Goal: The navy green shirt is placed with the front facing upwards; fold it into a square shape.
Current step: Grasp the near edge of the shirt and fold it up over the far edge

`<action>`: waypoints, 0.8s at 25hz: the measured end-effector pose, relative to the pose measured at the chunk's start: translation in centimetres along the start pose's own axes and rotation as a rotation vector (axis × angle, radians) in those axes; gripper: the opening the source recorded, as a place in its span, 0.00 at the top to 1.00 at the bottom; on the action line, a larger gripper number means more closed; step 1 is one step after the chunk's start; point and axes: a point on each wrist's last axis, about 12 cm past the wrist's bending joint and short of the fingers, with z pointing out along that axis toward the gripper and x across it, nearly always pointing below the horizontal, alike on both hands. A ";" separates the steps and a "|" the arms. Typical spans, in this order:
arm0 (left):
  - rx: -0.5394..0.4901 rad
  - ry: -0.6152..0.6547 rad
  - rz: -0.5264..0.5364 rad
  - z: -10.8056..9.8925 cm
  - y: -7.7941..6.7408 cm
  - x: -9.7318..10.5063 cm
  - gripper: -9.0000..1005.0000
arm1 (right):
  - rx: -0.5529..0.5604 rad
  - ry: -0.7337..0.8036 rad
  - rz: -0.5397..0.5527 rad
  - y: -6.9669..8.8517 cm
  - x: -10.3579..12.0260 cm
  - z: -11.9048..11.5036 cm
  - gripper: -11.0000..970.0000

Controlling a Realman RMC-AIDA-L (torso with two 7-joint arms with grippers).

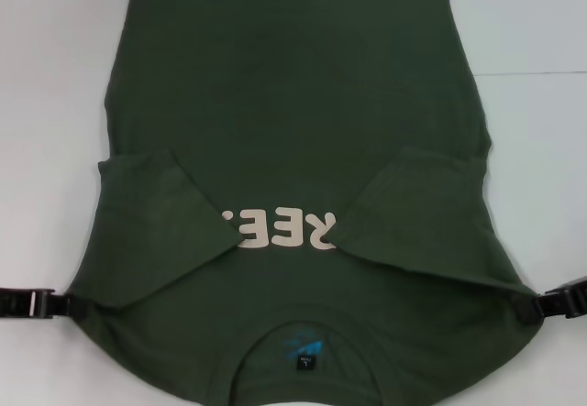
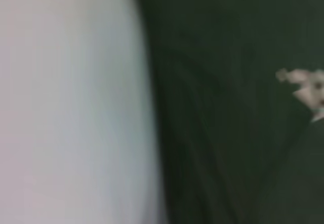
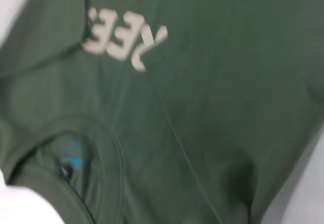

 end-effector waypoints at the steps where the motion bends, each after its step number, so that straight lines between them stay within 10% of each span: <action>1: 0.024 -0.027 0.016 -0.1 0.2 0.3 0.96 | -0.012 -0.031 -0.003 -0.2 0.6 -0.1 0.93; 11: 0.212 -0.268 0.304 -0.2 0.6 3.8 0.96 | -0.177 -0.406 -0.094 -1.4 7.1 1.9 0.93; 20: 0.241 -0.275 0.449 -0.6 0.5 5.1 0.96 | -0.101 -0.601 -0.162 -2.1 11.6 2.5 0.93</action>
